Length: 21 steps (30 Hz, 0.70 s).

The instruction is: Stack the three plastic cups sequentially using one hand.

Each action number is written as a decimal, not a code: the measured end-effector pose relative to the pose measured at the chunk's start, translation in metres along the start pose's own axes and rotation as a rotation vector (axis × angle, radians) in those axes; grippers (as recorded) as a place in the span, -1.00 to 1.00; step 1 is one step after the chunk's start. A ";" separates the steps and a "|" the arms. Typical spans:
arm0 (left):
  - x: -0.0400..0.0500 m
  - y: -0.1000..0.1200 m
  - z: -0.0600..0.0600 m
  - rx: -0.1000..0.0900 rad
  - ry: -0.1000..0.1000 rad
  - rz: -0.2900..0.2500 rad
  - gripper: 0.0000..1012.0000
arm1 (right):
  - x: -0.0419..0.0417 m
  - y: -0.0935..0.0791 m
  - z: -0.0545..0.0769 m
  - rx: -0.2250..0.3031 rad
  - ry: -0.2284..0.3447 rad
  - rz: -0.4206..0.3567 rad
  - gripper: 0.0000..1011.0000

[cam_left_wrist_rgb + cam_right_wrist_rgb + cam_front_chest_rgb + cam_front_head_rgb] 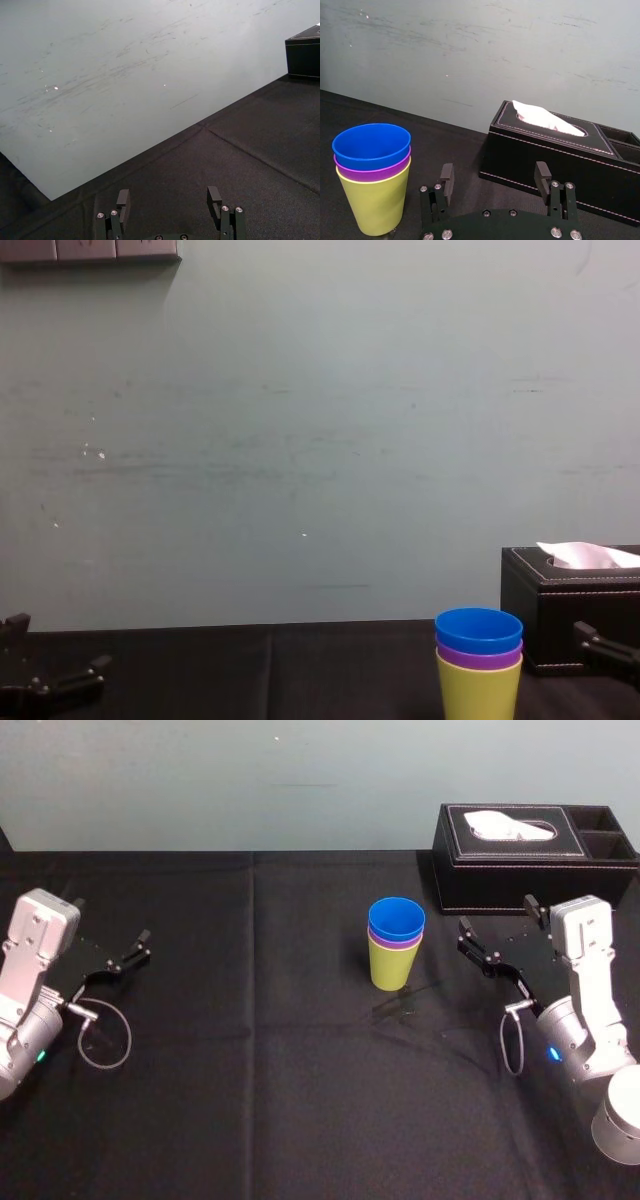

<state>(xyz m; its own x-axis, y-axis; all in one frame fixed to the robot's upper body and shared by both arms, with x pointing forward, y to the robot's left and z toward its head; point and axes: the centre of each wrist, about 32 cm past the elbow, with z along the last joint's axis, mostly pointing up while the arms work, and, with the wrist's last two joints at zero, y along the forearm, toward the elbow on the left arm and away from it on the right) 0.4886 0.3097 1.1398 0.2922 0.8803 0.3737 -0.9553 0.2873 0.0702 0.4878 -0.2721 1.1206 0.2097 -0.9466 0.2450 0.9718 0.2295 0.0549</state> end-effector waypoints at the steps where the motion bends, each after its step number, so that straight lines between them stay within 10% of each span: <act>1: 0.0000 0.000 0.000 0.000 0.000 0.000 1.00 | 0.0000 0.000 0.000 0.000 0.000 0.000 0.98; 21: 0.0000 0.000 0.000 0.000 0.000 0.000 1.00 | 0.0000 0.000 0.000 0.000 0.000 0.000 0.98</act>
<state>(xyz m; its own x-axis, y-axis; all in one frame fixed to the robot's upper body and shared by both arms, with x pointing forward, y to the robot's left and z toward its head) 0.4886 0.3097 1.1398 0.2923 0.8803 0.3737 -0.9552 0.2873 0.0703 0.4879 -0.2721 1.1206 0.2097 -0.9466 0.2450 0.9718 0.2295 0.0549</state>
